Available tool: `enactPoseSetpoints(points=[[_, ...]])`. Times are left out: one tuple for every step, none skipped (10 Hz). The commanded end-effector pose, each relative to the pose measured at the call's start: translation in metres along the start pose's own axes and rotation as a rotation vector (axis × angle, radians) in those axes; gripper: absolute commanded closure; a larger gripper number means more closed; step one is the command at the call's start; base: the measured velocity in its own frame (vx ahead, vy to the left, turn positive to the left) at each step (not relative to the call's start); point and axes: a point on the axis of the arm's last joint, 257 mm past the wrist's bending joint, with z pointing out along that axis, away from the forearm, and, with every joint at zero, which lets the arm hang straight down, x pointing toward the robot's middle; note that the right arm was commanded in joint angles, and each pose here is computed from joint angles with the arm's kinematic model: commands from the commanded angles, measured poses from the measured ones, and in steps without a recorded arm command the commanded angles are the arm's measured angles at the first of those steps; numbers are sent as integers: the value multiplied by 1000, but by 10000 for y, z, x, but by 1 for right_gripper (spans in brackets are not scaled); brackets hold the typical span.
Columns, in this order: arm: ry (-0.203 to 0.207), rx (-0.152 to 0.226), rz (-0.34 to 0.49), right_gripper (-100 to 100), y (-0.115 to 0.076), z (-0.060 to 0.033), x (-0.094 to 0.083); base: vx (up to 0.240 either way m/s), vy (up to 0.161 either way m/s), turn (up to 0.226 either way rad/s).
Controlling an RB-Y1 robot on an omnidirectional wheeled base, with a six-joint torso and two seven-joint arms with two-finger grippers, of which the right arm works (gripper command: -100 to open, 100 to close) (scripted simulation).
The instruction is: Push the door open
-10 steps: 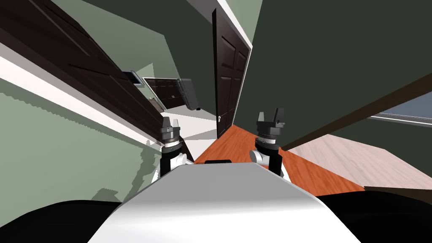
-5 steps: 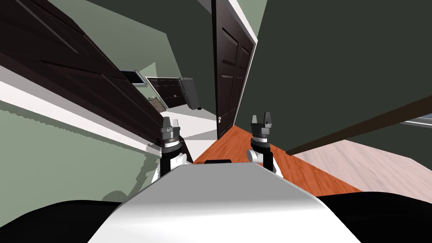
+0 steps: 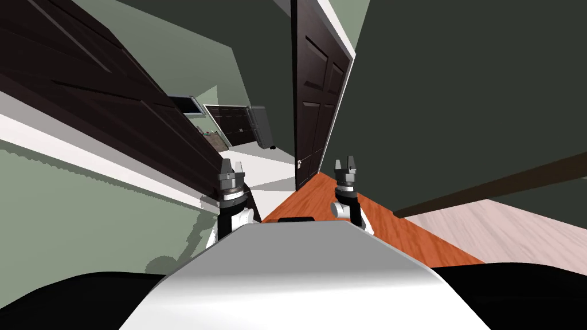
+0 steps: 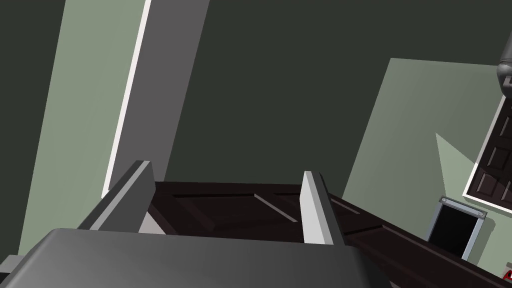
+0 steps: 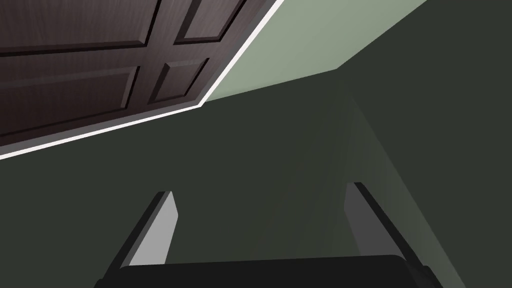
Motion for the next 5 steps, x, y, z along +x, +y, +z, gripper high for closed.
enactPoseSetpoints(points=[[5, 16, 7, -100, -95, -38, 37, 66, -64, 28], [14, 37, 17, -100, -219, -67, 88, 69, -50, 71], [22, 57, 26, -100, -338, -98, 140, 71, -66, 94], [31, 71, 37, -100, -433, -117, 198, 77, -70, 105], [32, 80, 37, -100, -475, -137, 199, 56, -48, 32]])
